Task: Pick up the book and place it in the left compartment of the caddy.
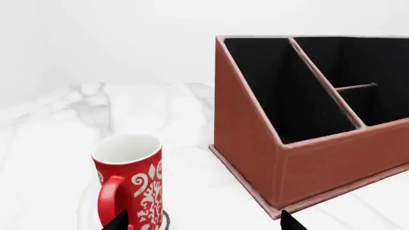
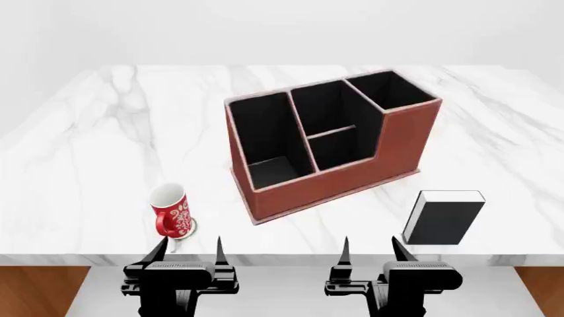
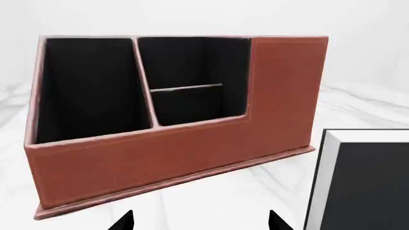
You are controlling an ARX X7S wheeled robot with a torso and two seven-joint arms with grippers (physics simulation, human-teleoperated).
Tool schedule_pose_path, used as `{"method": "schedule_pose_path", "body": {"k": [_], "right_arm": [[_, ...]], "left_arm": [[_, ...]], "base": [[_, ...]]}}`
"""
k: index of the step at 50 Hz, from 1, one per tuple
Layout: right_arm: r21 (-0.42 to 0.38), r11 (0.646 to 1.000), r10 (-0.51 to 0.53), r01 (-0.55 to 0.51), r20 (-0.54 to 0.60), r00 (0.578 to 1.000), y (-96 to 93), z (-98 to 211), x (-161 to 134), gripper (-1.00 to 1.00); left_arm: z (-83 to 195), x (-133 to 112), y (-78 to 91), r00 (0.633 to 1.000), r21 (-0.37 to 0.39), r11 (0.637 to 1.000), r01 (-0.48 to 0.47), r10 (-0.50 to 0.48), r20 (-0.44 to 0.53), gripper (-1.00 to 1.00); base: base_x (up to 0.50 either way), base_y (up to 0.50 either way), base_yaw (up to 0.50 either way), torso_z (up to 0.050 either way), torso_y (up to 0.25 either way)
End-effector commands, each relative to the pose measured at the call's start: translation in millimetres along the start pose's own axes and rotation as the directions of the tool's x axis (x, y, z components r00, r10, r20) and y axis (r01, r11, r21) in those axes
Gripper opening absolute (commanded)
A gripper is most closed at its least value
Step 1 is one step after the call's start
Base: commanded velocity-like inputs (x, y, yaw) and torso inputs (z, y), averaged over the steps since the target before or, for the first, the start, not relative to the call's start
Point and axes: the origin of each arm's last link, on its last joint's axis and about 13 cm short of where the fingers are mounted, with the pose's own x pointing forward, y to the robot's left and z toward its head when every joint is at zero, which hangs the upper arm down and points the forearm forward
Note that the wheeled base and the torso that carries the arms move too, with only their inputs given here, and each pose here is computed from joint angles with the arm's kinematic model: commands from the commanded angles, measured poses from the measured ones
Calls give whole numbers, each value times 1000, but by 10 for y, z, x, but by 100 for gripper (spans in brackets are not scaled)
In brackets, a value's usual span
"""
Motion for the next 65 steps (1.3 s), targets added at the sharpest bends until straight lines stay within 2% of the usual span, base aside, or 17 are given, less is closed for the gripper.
{"method": "schedule_pose_path", "body": {"k": [1,9,12,19,20,45,50,55,56,57,59,61,62,65], "right_arm": [[-25,1000,-2,2,5,1000,11,-2,-4,100],[-33,999,13,-12,10,1000,16,-8,-17,100],[5,997,79,-79,-14,997,27,6,-35,100],[3,998,63,-63,-11,998,19,30,-16,100],[-1,999,45,-45,-31,999,20,-38,-33,100],[5,999,38,-37,-20,999,16,-6,-16,100],[-2,1000,28,-28,-28,999,13,15,-12,100],[19,999,35,-34,-44,998,-25,309,84,100],[27,999,48,-47,-39,998,-38,428,103,100],[13,999,41,-41,-19,999,-58,670,164,100],[10,999,43,-43,-9,999,-76,867,211,100],[-20,1000,3,-3,25,1000,-95,1141,280,100],[-12,1000,13,-13,41,999,-111,1400,325,100],[-1,1000,14,-14,52,999,-128,1608,378,100]], "left_arm": [[-11,7,5,1000,1,1000,-7,7,-2,100],[-21,7,14,1000,-2,1000,-14,14,-7,100],[-16,8,12,1000,-1,1000,-9,9,-5,100],[-11,14,15,1000,-2,1000,-5,5,-6,100],[-48,7,15,1000,15,1000,-9,9,-10,100],[-36,17,14,1000,14,1000,-8,8,-8,100],[-17,11,13,1000,13,1000,-7,7,-6,100],[314,23,32,1000,41,999,-22,22,-1,100],[444,51,55,1000,43,999,-27,27,-3,100],[719,105,109,999,39,999,-37,36,21,100],[947,140,157,999,42,998,-41,41,12,100],[1237,182,202,999,52,998,-45,43,33,100],[1477,210,237,998,47,998,-46,43,55,100],[1668,245,276,996,52,997,-58,54,78,100]], "base": [[0,0,0,0,0],[0,0,0,0,0],[0,-258,0,0,0],[0,-500,0,0,0],[0,-500,0,0,0],[0,-500,0,0,0],[0,0,0,0,0],[0,0,0,0,0],[0,0,0,0,0],[0,0,0,0,0],[0,0,0,0,0],[0,0,0,0,0],[0,0,0,0,0],[0,0,0,0,0]]}}
